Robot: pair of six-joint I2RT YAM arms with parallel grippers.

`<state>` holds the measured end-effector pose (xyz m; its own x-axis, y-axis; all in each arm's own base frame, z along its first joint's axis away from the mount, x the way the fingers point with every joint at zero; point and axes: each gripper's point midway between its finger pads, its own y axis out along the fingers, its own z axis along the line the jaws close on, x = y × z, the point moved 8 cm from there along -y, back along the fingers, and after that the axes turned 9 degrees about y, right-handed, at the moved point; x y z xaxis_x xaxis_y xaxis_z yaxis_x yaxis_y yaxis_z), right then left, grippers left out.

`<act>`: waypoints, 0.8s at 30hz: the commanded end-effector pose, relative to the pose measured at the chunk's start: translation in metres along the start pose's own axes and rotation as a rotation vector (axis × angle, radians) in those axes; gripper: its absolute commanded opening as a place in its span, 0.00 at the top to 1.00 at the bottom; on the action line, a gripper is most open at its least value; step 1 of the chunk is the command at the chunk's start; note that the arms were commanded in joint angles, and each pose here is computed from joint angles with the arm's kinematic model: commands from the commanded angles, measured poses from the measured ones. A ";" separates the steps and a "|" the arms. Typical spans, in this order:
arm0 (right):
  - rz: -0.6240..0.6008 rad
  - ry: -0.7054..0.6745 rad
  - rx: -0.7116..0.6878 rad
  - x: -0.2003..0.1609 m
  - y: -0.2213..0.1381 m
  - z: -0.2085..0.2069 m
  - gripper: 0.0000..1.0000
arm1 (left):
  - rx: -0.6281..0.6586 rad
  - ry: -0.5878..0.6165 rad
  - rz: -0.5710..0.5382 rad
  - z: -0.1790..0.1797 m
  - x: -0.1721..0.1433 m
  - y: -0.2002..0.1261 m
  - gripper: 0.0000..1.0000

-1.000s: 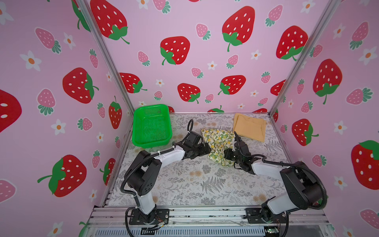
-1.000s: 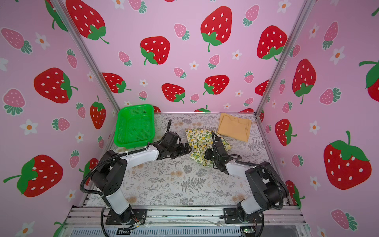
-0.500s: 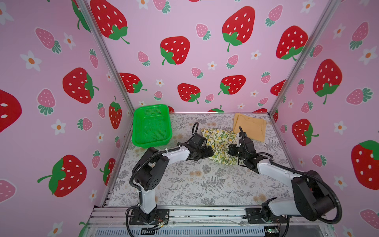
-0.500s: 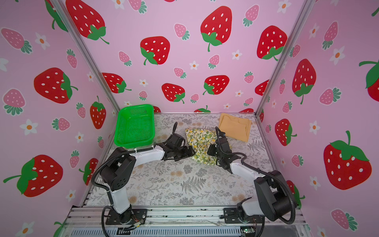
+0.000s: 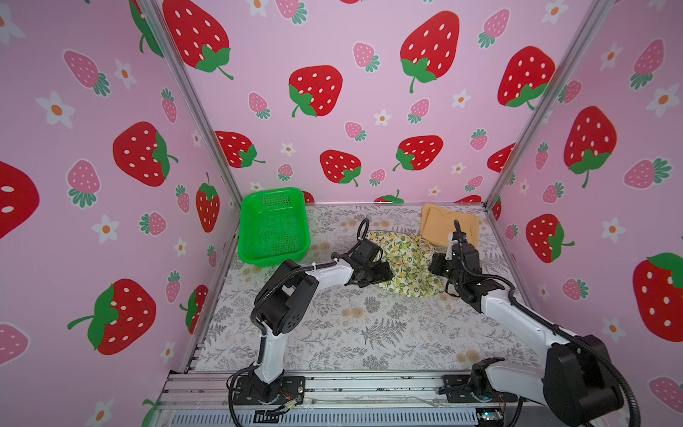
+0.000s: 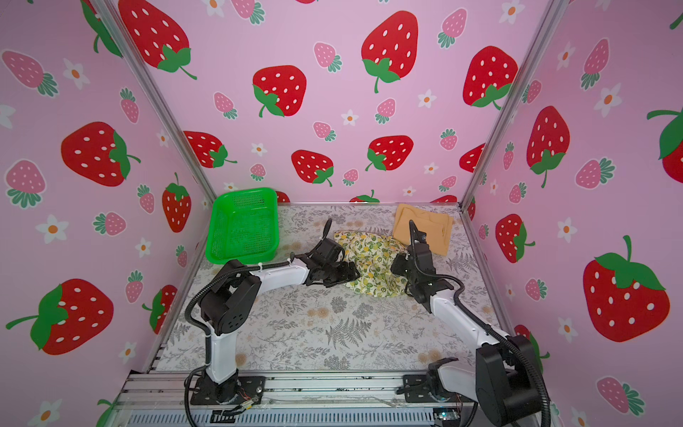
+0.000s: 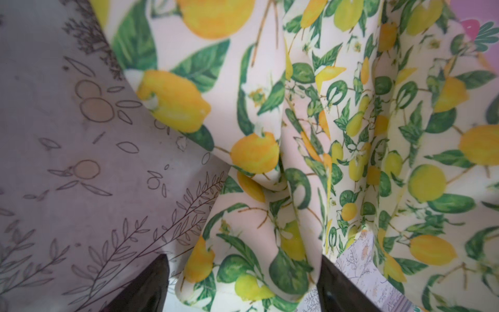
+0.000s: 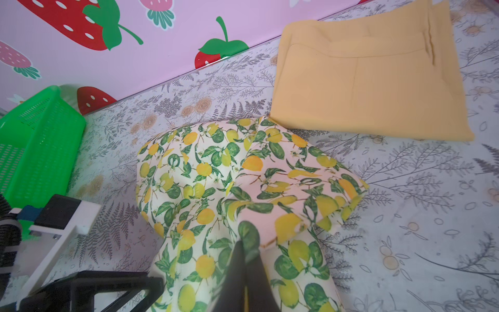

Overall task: Fold and stack skirts
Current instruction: Flatten out the skirt at the center of the table.

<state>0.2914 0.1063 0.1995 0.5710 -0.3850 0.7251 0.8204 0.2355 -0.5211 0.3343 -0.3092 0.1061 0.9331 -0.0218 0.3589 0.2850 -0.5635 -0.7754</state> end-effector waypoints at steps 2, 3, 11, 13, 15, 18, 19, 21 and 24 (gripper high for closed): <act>-0.032 -0.017 -0.045 0.011 -0.009 -0.011 0.98 | -0.010 0.011 0.009 -0.006 0.006 0.004 0.21; -0.036 -0.016 -0.055 0.013 -0.010 -0.014 0.97 | -0.010 0.014 0.009 -0.007 0.006 0.005 0.23; -0.051 0.013 -0.075 0.023 -0.017 -0.032 0.97 | -0.009 0.019 0.029 -0.007 0.008 0.014 0.48; -0.056 0.018 -0.078 0.024 -0.018 -0.035 0.97 | -0.013 0.021 0.033 -0.008 0.009 0.014 0.55; -0.053 0.021 -0.084 0.024 -0.017 -0.038 0.97 | -0.013 0.022 0.031 -0.008 0.009 0.014 0.62; -0.048 0.024 -0.091 0.023 -0.016 -0.043 0.97 | -0.014 0.029 0.033 -0.009 0.009 0.013 0.81; -0.048 0.025 -0.094 0.023 -0.015 -0.044 0.97 | -0.017 0.025 0.038 -0.009 0.009 0.013 0.88; -0.048 0.024 -0.101 0.022 -0.014 -0.047 0.97 | -0.025 0.020 0.042 -0.010 0.010 0.011 1.00; -0.046 0.024 -0.127 0.022 -0.012 -0.054 0.97 | -0.030 0.019 0.026 -0.011 0.011 0.000 1.00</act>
<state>0.2928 0.0522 0.2029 0.5256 -0.4240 0.7375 0.8395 0.1180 -0.5304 0.3409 -0.3190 0.0994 0.9404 -0.0567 0.3352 0.2441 -0.5736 -0.7819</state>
